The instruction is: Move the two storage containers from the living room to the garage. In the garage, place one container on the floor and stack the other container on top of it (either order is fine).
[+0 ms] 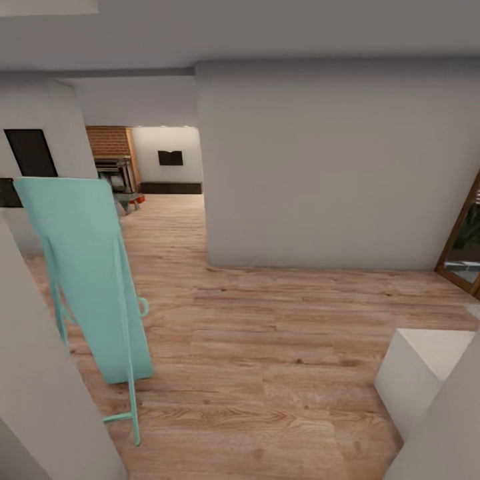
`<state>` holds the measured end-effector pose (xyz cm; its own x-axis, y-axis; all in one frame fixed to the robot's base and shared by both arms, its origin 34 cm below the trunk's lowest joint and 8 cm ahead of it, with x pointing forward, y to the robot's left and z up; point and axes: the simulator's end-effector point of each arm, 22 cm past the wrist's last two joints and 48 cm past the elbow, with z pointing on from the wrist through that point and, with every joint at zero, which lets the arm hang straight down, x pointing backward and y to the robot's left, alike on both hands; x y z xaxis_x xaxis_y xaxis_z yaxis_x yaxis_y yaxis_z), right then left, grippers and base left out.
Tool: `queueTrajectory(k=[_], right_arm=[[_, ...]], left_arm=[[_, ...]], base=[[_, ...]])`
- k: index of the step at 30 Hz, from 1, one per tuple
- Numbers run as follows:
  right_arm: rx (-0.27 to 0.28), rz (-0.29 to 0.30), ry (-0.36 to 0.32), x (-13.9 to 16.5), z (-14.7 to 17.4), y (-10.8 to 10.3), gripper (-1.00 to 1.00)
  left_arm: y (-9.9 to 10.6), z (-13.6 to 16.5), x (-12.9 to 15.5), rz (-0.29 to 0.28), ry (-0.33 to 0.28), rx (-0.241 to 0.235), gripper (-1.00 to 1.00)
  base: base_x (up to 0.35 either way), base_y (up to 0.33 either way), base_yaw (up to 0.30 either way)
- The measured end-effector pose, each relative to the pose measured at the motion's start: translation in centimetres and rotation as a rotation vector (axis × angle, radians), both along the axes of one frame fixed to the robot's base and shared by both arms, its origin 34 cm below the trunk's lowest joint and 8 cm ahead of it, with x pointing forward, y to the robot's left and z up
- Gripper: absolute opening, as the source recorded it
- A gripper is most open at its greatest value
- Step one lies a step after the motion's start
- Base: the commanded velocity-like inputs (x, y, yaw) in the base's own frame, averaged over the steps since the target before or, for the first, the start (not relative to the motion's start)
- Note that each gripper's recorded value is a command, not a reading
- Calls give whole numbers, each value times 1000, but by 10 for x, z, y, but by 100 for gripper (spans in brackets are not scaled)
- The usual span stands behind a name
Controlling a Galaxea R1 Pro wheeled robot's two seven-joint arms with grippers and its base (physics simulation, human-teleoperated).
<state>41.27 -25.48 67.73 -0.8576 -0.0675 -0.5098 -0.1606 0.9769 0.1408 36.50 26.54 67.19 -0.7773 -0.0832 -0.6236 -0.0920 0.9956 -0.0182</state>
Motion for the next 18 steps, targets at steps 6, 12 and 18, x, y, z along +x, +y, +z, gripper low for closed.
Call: queueTrajectory(k=[6, 12, 18], right_arm=[[0, 0, 0, 0, 0, 0, 100], [0, 0, 0, 0, 0, 0, 100], [0, 0, 1, 0, 0, 0, 100]], left_arm=[[0, 0, 0, 0, 0, 0, 100], [0, 0, 0, 0, 0, 0, 100], [0, 0, -1, 0, 1, 0, 100]], base=[[324, -133, 0], [324, -115, 0], [324, -113, 0]])
